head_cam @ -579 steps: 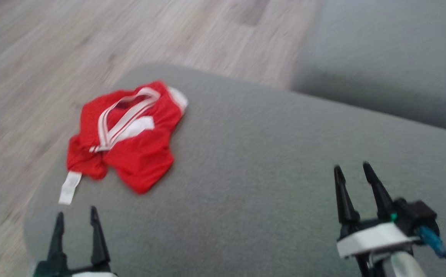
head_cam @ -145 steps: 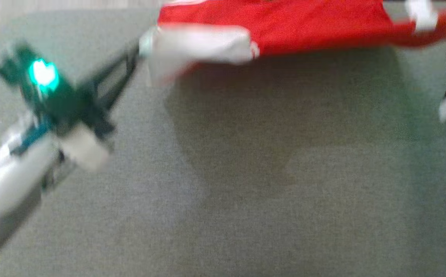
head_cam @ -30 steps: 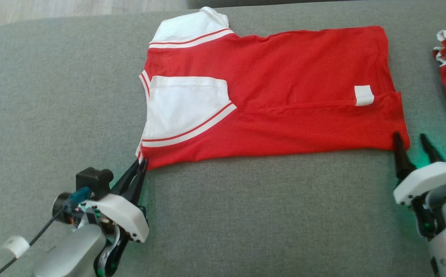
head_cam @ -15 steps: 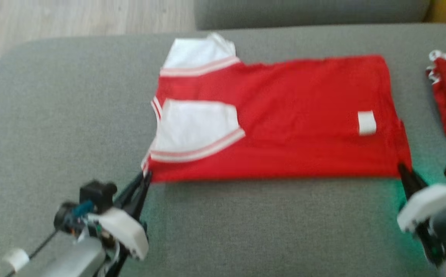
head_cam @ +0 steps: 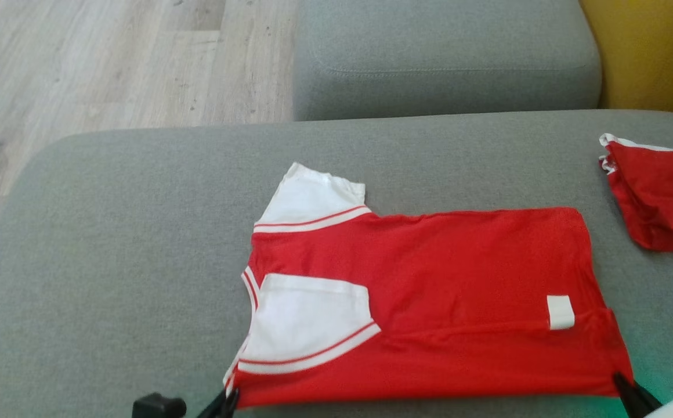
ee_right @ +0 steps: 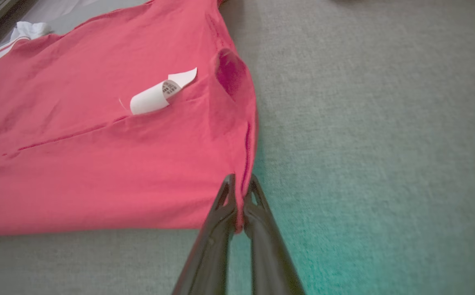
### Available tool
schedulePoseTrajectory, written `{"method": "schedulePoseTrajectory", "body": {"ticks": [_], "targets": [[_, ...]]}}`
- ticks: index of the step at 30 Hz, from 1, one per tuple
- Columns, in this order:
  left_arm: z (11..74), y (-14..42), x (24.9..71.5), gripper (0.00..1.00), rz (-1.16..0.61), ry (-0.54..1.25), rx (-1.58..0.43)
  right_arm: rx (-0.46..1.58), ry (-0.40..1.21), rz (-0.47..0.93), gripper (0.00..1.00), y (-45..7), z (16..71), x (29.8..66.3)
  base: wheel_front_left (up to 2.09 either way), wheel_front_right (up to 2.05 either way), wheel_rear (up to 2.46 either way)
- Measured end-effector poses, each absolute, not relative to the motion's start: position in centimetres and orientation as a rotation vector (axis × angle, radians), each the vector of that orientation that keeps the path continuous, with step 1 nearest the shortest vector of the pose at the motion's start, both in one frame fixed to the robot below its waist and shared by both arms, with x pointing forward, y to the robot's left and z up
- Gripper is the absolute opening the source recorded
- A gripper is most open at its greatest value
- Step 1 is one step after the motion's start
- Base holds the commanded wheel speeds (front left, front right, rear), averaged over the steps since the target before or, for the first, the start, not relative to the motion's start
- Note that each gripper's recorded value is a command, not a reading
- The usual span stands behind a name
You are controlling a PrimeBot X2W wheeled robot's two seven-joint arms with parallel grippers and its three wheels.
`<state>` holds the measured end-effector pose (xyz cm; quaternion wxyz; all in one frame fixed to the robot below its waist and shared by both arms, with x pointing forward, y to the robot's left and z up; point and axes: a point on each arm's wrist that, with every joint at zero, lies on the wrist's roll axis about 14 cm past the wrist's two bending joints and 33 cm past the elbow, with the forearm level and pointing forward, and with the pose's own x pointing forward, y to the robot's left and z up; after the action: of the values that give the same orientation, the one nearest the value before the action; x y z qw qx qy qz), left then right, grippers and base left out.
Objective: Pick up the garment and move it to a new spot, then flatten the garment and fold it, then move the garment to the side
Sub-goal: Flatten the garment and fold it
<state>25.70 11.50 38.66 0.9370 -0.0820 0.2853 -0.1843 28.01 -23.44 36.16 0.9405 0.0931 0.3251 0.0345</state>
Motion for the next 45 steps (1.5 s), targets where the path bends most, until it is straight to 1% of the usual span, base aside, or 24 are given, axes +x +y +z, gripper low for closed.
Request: {"method": "schedulePoseTrajectory", "body": {"ticks": [1, 2, 3, 4, 5, 6, 13, 16, 18, 20, 22, 24, 28, 32, 36, 40, 45], "targets": [[38.6, 11.4, 25.4, 0.0, -0.379, 0.588, -0.17, 0.192, 0.666, 0.064, 0.13, -23.6, 36.1, 27.7, 0.0, 0.0, 0.0], [38.5, 11.3, 25.2, 0.0, -0.377, 0.592, -0.169, 0.191, 0.669, 0.061, 0.65, -23.7, 36.1, 27.4, 0.0, 0.0, 0.0], [38.5, 11.3, 25.2, 0.05, -0.377, 0.592, -0.169, 0.183, 0.666, 0.063, 1.0, -23.7, 36.2, 27.4, 0.0, 0.0, 0.0], [38.6, 11.3, 25.3, 0.29, -0.376, 0.59, -0.173, 0.171, 0.656, 0.066, 1.0, -23.7, 36.5, 27.6, 0.0, 0.0, 0.0], [38.7, 11.2, 25.3, 0.96, -0.377, 0.591, -0.18, 0.161, 0.645, 0.066, 1.0, -23.8, 36.8, 27.8, 0.0, 0.0, 0.0], [38.7, 11.1, 25.3, 1.0, -0.377, 0.594, -0.183, 0.154, 0.634, 0.062, 1.0, -23.9, 37.0, 28.0, 0.0, 0.0, 0.0], [38.7, 11.0, 25.7, 1.0, -0.398, 0.637, -0.152, 0.139, 0.562, 0.042, 1.0, -24.1, 38.7, 28.7, 0.0, 0.0, 0.0], [40.1, 10.6, 27.7, 1.0, -0.447, 0.611, -0.115, 0.137, 0.525, 0.036, 1.0, -24.1, 39.5, 29.2, 0.0, 0.0, 0.0], [41.9, 10.7, 30.8, 1.0, -0.5, 0.561, -0.039, 0.128, 0.518, 0.042, 1.0, -23.9, 39.7, 29.6, 0.0, 0.0, 0.0], [44.8, 10.3, 35.0, 1.0, -0.551, 0.497, 0.02, 0.122, 0.514, 0.05, 1.0, -23.6, 39.8, 30.1, 0.0, 0.0, 0.0], [47.5, 9.4, 38.9, 1.0, -0.613, 0.456, 0.094, 0.115, 0.496, 0.062, 1.0, -23.2, 40.3, 31.3, 0.0, 0.0, 0.0], [49.3, 8.4, 42.2, 1.0, -0.669, 0.454, 0.15, 0.1, 0.479, 0.07, 1.0, -23.0, 40.9, 32.7, 0.0, 0.0, 0.0], [49.1, 6.9, 46.7, 1.0, -0.716, 0.574, 0.161, 0.082, 0.476, 0.082, 1.0, -22.7, 41.0, 34.7, 0.0, 0.0, 0.0], [46.9, 6.8, 50.1, 1.0, -0.688, 0.72, 0.178, 0.08, 0.499, 0.079, 1.0, -22.8, 40.2, 35.4, 0.0, 0.0, 0.0], [45.4, 7.1, 53.1, 1.0, -0.656, 0.809, 0.212, 0.075, 0.522, 0.06, 1.0, -23.5, 39.5, 35.7, 0.0, 0.0, 0.0], [43.7, 6.8, 54.5, 1.0, -0.647, 0.861, 0.221, 0.072, 0.542, 0.041, 1.0, -24.1, 38.8, 35.8, 0.0, 0.0, 0.0], [39.3, 7.1, 54.6, 1.0, -0.633, 0.998, 0.253, 0.072, 0.577, 0.009, 1.0, -24.9, 37.5, 35.3, 0.0, 0.0, 0.0]]}}
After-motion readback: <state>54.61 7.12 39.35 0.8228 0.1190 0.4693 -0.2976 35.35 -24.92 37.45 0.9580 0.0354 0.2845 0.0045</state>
